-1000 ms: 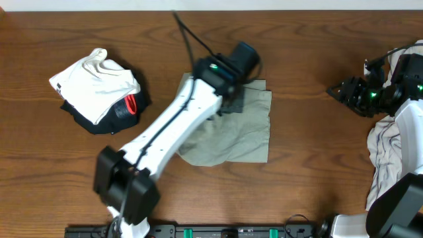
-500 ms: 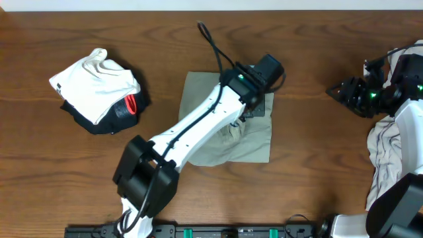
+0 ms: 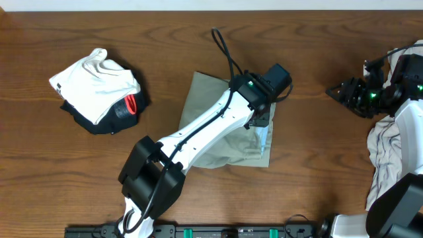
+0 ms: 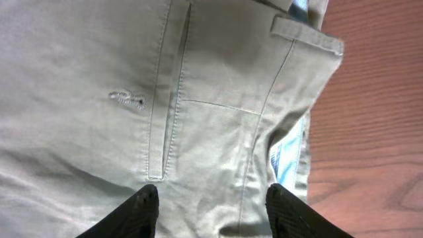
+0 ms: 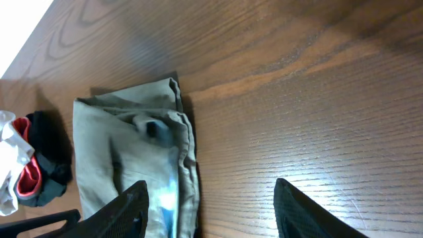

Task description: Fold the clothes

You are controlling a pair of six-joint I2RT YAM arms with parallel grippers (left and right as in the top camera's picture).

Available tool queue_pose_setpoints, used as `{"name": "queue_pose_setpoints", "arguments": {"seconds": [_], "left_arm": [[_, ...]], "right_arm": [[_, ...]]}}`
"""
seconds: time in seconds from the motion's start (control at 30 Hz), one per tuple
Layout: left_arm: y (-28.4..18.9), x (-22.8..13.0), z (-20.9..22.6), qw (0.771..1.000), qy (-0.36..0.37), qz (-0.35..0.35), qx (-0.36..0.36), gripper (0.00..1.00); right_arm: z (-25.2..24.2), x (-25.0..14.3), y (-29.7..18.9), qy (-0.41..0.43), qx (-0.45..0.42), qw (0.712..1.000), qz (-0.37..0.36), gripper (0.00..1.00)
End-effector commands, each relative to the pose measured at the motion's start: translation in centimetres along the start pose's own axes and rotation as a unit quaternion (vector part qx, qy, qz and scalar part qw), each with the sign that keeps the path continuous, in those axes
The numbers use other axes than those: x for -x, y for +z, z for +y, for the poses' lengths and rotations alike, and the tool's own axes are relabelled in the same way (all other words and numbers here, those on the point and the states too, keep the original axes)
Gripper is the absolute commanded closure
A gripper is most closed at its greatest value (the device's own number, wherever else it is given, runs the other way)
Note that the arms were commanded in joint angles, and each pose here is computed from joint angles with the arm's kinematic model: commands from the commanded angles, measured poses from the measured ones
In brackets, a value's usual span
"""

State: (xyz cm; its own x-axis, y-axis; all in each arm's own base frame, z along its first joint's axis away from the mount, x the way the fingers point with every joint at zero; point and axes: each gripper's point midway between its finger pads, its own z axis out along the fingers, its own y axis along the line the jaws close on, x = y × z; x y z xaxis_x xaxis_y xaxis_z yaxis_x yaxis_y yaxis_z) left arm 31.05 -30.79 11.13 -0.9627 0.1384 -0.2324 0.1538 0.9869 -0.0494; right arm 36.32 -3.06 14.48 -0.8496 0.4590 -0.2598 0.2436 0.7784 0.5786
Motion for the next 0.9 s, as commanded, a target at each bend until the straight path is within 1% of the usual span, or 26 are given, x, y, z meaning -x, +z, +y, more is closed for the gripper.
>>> {"name": "queue_pose_setpoints", "arguments": {"seconds": [0.0,0.1,0.17,0.2,0.27,0.33,0.37,0.4,0.47,0.57,0.7,0.8,0.87], "left_arm": [[-3.2,1.7,0.8,0.999,0.021,-0.033,-0.012,0.45],[-6.2,2.8,2.7,0.998,0.025,-0.063,-0.013,0.45],[-8.2,3.5,5.0,0.996,0.014,-0.087,0.007,0.46],[-9.2,3.9,6.5,0.995,0.008,-0.098,0.021,0.51],[-10.1,4.3,8.8,0.994,-0.003,-0.102,0.033,0.69],[-10.2,4.5,11.2,0.994,-0.025,-0.092,0.048,0.86],[-10.0,4.5,12.3,0.994,-0.031,-0.083,0.056,0.91],[-9.5,4.4,13.2,0.995,-0.033,-0.073,0.061,0.94],[-8.2,4.0,14.4,0.997,-0.039,-0.044,0.056,0.94],[-5.7,2.8,14.4,0.999,-0.029,0.008,0.011,0.94],[-2.1,0.1,15.5,0.997,-0.042,0.069,-0.003,0.94],[0.1,-2.3,15.7,0.993,-0.044,0.108,-0.019,0.94],[1.3,-3.8,15.4,0.99,-0.042,0.13,-0.036,0.94]], "right_arm": [[0.8,0.2,-0.4,-0.018,0.008,1.0,-0.004,0.41],[0.8,0.2,-0.4,-0.019,0.008,1.0,-0.005,0.41],[0.9,0.2,-0.4,-0.019,0.008,1.0,-0.005,0.42],[1.0,0.2,-0.3,-0.022,0.009,1.0,-0.004,0.45],[2.2,-0.2,0.0,-0.046,0.031,0.998,0.004,0.55],[5.1,-1.4,0.6,-0.097,0.083,0.992,0.024,0.64],[6.5,-2.2,1.0,-0.117,0.103,0.987,0.036,0.67],[7.7,-3.1,1.4,-0.136,0.115,0.983,0.05,0.7],[9.9,-5.4,2.6,-0.175,0.124,0.973,0.082,0.71],[12.4,-9.1,4.6,-0.227,0.115,0.958,0.131,0.73],[15.0,-14.4,7.4,-0.288,0.114,0.931,0.194,0.71],[14.6,-17.5,9.6,-0.312,0.076,0.916,0.24,0.74],[13.4,-18.9,11.2,-0.305,0.035,0.915,0.261,0.82]]}}
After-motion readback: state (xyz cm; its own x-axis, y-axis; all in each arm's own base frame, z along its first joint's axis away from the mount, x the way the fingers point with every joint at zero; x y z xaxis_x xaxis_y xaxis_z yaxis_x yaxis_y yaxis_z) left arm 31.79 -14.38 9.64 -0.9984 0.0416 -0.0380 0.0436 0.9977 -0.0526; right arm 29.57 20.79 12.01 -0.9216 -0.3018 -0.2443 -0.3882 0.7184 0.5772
